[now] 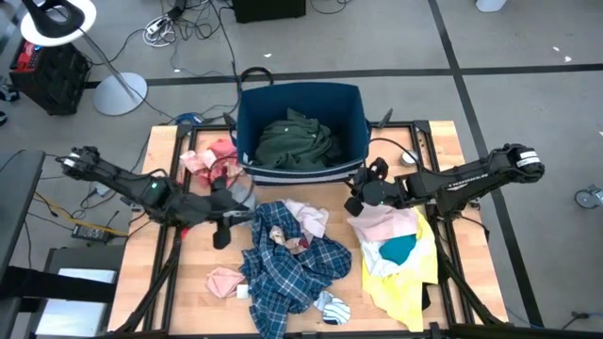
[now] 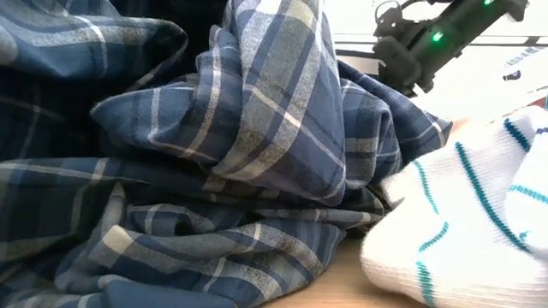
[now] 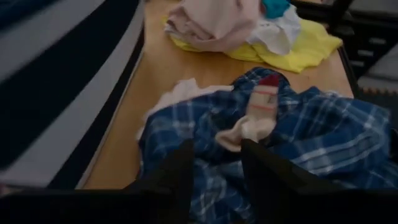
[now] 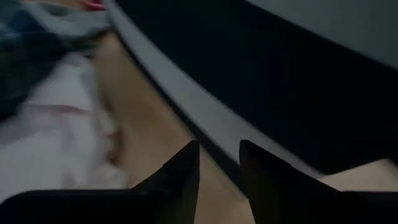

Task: Sort clothes
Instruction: Put the pink underwear into the blue bin

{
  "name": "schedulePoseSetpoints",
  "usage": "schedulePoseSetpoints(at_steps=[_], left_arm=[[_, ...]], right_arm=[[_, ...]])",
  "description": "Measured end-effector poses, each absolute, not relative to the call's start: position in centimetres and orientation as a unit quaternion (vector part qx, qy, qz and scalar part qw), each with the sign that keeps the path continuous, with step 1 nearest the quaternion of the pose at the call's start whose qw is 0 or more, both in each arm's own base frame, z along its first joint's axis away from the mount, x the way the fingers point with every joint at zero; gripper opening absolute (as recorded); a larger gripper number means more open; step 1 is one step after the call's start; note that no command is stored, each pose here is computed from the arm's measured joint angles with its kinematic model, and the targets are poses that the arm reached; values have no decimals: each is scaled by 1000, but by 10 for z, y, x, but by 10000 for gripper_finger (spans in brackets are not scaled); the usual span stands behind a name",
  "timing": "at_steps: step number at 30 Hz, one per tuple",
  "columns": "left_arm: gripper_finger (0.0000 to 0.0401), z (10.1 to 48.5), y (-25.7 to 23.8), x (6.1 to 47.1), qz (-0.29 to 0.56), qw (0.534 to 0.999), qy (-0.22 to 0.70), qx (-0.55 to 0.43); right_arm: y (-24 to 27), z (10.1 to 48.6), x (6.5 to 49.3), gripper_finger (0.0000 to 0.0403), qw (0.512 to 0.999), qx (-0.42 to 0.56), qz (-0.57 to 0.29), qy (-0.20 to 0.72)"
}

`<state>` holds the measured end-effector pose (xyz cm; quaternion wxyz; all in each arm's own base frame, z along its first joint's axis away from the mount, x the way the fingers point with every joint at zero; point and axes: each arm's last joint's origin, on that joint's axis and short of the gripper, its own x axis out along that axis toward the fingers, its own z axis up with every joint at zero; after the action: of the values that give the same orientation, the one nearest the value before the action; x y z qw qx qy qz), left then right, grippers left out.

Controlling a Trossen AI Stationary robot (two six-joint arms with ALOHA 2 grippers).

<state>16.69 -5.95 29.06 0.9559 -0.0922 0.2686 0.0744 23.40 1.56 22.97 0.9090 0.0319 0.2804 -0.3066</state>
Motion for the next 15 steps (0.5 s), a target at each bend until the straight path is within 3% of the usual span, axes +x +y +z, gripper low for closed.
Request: schedulePoseSetpoints(at_steps=[10, 15], left_arm=[[137, 232, -52, 143, 90, 962, 235, -102], [137, 214, -51, 141, 95, 961, 241, -99]], right_arm=[[48, 254, 204, 114, 939, 108, -198, 257], [56, 263, 173, 110, 930, 178, -154, 281]])
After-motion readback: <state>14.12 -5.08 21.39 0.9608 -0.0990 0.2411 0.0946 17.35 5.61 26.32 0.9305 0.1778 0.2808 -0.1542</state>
